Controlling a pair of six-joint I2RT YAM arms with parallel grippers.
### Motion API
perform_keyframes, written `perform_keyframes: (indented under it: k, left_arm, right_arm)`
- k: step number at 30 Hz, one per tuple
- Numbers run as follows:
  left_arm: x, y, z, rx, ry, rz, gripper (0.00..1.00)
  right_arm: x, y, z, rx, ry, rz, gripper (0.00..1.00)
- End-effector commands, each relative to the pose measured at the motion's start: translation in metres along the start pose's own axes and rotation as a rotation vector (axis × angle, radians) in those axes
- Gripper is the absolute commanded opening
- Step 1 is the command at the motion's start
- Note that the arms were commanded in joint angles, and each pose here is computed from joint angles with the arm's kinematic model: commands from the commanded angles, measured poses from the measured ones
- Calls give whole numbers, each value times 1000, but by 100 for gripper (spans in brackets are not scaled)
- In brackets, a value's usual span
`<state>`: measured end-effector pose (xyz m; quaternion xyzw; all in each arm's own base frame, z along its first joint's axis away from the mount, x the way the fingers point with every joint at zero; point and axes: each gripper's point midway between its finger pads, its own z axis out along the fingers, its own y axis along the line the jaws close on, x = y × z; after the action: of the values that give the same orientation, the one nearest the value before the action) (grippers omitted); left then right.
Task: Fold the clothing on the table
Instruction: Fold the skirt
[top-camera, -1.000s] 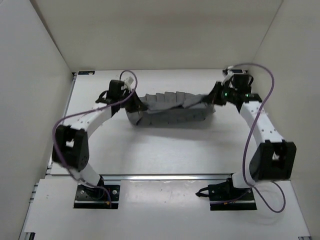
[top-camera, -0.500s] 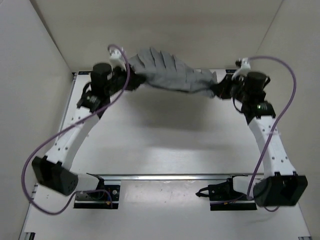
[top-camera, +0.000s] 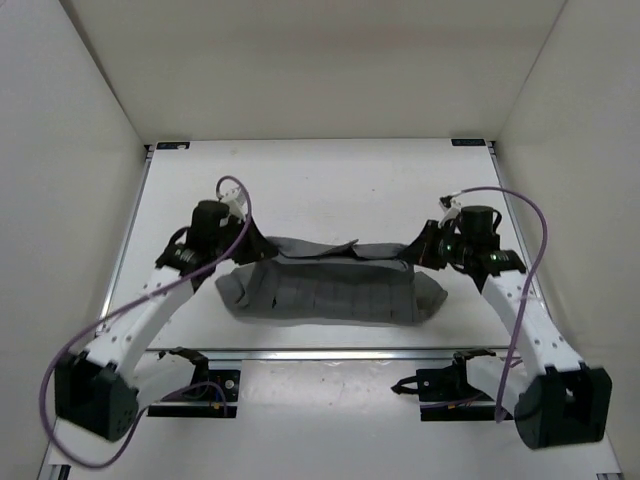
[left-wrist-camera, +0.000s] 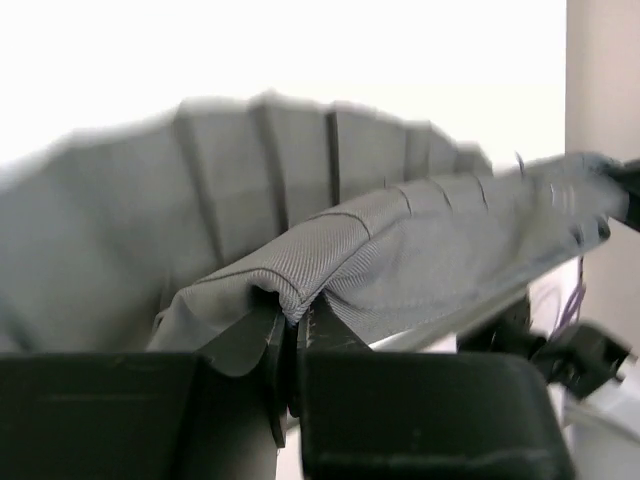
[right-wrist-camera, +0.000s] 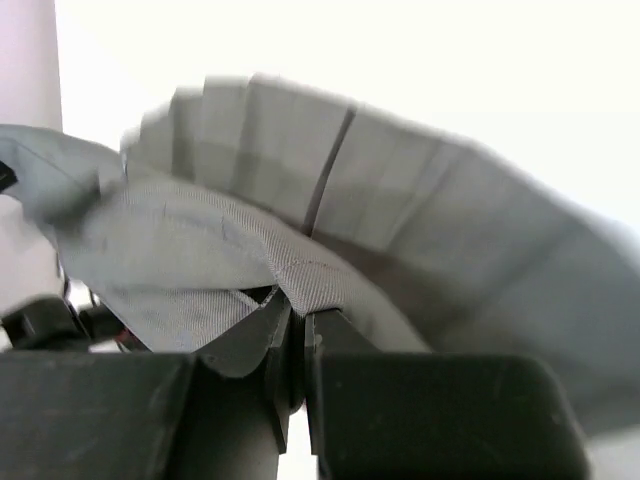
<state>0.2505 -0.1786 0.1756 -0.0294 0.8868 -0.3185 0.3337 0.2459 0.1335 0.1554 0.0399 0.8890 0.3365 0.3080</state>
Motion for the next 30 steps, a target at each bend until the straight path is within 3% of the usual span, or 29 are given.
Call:
perform_keyframes:
  k: [1,7,8,10,13,14,16,18,20,22,24,26,28,29,30]
  left_arm:
    - [-44,16,29,-48,-35,-28,0]
    - [-45,52,113,-126,188,-109,0]
    - [-55,49,119,-116,173,-102,0]
    - [-87,37,132,-74,117,-70,0]
    - [-139,23,140,-47,49,-46,0]
    - [-182,7,134,-17,-33,-1,0]
    - [-253,-38,102,31,-182,95,0]
    - [-291,-60,71,34,-303,147,0]
    - [-314,-82,28,35,-426,196,0]
    - [-304,-88,9,26,-445,258,0]
    - [-279,-94,-5,15,-441,289,0]
    - [-221,-63,19,-36,-330,282,0]
    - [-164,-52,27,-28,-242,268,0]
    - [-124,-32,32,-54,-179,242,0]
    - [-104,-38,24,-35,-171,248,0]
  right_arm:
    - [-46,-14,21,14,-47,22,0]
    - [-63,-38,68,51,72,80,0]
    - [-68,-36,74,45,76,77,0]
    - [-95,-33,79,40,27,51,0]
    - [-172,-15,67,21,-103,1,0]
    - [-213,2,54,9,-183,-56,0]
    - [-267,26,21,2,-291,-118,0]
    - [-320,70,-27,-14,-449,-227,0]
    - [-331,93,-54,-2,-527,-297,0]
    - [-324,109,-70,20,-590,-365,0]
    - [-283,92,-65,70,-570,-386,0]
    - [-246,62,-52,97,-516,-336,1]
    - [-175,13,-23,131,-354,-243,0]
    - [-155,9,-25,132,-328,-228,0]
    - [-120,-4,-18,144,-268,-211,0]
